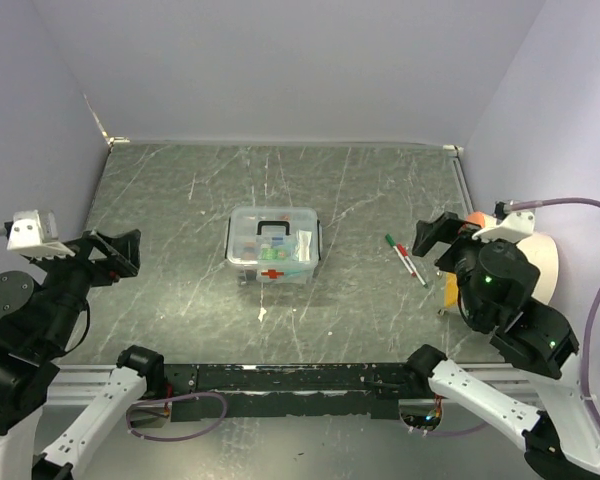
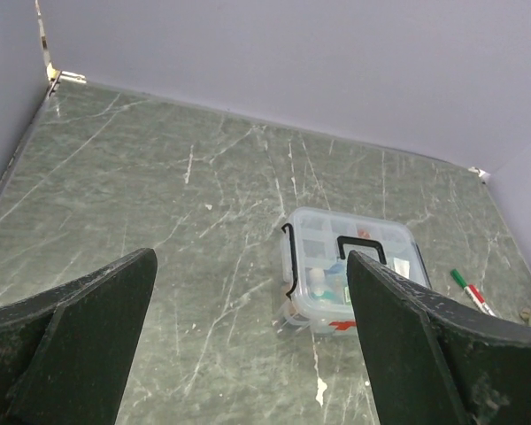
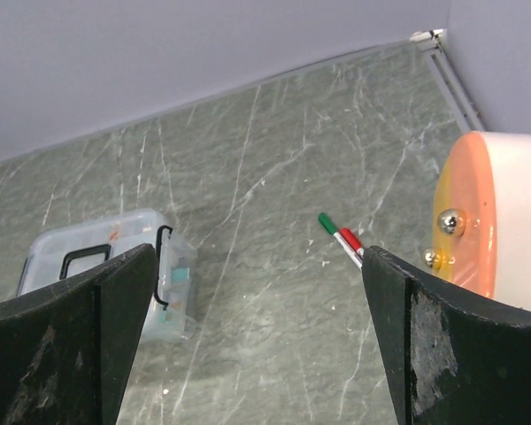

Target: Organize the medicine kit

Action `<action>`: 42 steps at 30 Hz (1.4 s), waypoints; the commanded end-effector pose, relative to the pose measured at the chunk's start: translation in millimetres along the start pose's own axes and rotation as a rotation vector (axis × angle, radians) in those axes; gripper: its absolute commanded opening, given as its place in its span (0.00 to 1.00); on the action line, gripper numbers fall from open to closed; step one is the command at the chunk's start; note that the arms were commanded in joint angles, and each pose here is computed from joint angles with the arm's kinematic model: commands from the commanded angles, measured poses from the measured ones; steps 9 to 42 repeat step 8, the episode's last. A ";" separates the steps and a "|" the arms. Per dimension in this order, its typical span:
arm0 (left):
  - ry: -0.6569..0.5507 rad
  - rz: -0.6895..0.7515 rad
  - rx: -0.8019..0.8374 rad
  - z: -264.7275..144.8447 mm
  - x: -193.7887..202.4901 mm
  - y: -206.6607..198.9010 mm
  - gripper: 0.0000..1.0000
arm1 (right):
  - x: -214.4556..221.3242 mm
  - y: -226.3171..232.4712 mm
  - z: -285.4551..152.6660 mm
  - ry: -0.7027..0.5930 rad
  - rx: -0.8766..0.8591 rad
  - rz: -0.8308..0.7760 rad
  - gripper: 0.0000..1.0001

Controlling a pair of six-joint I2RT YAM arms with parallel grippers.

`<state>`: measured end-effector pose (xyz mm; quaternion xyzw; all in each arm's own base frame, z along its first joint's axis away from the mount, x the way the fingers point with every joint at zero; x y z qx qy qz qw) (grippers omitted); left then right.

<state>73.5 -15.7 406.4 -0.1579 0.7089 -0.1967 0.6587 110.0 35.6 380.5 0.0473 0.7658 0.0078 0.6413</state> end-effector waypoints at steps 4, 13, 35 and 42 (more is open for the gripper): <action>0.032 -0.001 -0.021 -4.1 10.5 7.1 1.00 | -8.8 -16.4 -13.0 -0.043 0.030 -0.015 1.00; 0.037 0.000 -0.023 -3.8 12.7 8.2 1.00 | -7.4 -16.7 -11.4 -0.036 0.047 -0.023 1.00; 0.037 0.000 -0.023 -3.8 12.7 8.2 1.00 | -7.4 -16.7 -11.4 -0.036 0.047 -0.023 1.00; 0.037 0.000 -0.023 -3.8 12.7 8.2 1.00 | -7.4 -16.7 -11.4 -0.036 0.047 -0.023 1.00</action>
Point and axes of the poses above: each gripper's point midway between its finger pads, its own z axis out along the fingers, its own y axis along the line the jaws close on, x = y × z, the point moved 9 cm from there along -z, back along the fingers, and after that the axes turned 11 degrees about -z, right-handed, at the moved point
